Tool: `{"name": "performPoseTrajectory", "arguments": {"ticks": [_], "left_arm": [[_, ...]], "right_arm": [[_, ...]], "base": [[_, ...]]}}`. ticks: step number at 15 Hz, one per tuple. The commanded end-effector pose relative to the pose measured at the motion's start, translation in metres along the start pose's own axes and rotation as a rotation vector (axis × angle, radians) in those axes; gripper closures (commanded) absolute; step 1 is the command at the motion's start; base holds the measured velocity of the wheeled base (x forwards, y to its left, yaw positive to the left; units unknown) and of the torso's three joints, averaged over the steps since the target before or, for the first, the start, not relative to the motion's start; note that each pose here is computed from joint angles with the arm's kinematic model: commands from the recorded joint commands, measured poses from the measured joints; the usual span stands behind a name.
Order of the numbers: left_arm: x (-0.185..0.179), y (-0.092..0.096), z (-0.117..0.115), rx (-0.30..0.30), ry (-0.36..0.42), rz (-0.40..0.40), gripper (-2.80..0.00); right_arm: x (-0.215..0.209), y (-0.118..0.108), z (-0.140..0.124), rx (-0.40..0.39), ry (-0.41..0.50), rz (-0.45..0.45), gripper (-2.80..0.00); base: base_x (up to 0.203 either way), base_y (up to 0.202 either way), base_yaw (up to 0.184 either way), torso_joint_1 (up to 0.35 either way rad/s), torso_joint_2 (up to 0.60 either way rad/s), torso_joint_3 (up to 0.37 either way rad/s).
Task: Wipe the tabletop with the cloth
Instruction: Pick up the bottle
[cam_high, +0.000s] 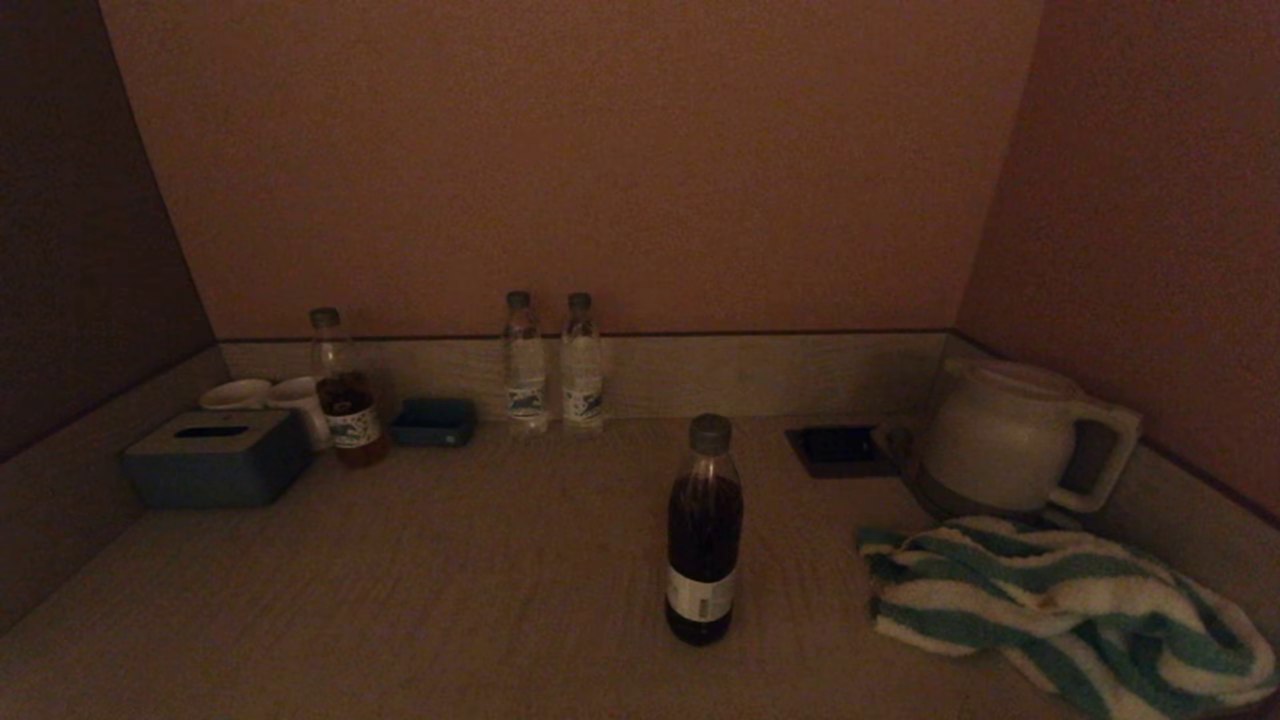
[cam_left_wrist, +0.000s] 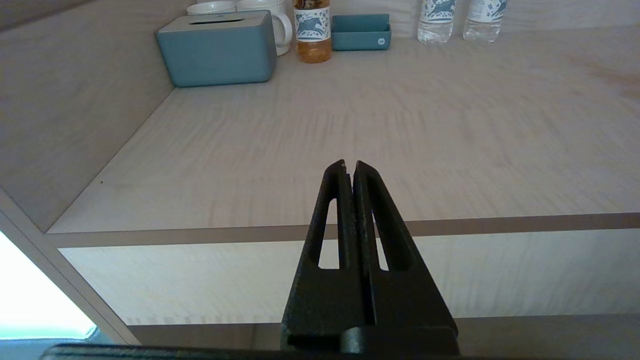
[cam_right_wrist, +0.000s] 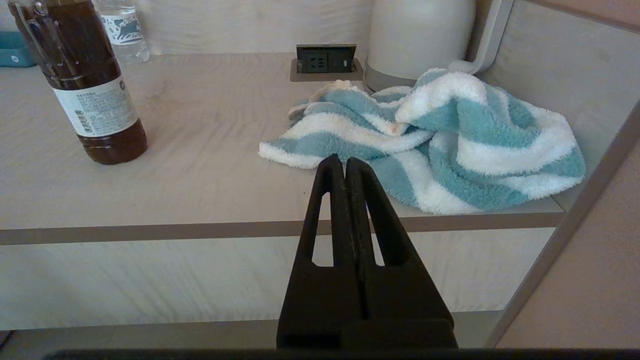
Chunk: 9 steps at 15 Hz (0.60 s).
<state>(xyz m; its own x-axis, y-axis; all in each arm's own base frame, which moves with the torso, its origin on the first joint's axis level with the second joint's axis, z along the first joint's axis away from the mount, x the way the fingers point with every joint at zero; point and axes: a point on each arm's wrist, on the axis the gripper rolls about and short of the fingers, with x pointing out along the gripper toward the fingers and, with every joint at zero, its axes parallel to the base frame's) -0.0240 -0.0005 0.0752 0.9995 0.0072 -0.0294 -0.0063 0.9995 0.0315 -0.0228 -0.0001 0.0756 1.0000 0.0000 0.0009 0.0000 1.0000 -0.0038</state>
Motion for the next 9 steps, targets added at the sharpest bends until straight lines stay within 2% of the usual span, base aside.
{"name": "performPoseTrajectory", "arguments": {"ticks": [1,9], "left_arm": [[0.0001,0.0000,0.0000,0.000,0.001,0.000,0.00],[0.0000,0.0000,0.0000,0.001,0.000,0.000,0.00]], "right_arm": [[0.0000,0.0000,0.0001,-0.001,-0.001,0.000,0.00],[0.0000,0.0001,0.0002,-0.008,-0.002,0.003,0.00]], "base": [[0.000,0.000,0.000,0.000,0.00,0.000],[0.000,0.000,0.000,0.000,0.00,0.000]]}}
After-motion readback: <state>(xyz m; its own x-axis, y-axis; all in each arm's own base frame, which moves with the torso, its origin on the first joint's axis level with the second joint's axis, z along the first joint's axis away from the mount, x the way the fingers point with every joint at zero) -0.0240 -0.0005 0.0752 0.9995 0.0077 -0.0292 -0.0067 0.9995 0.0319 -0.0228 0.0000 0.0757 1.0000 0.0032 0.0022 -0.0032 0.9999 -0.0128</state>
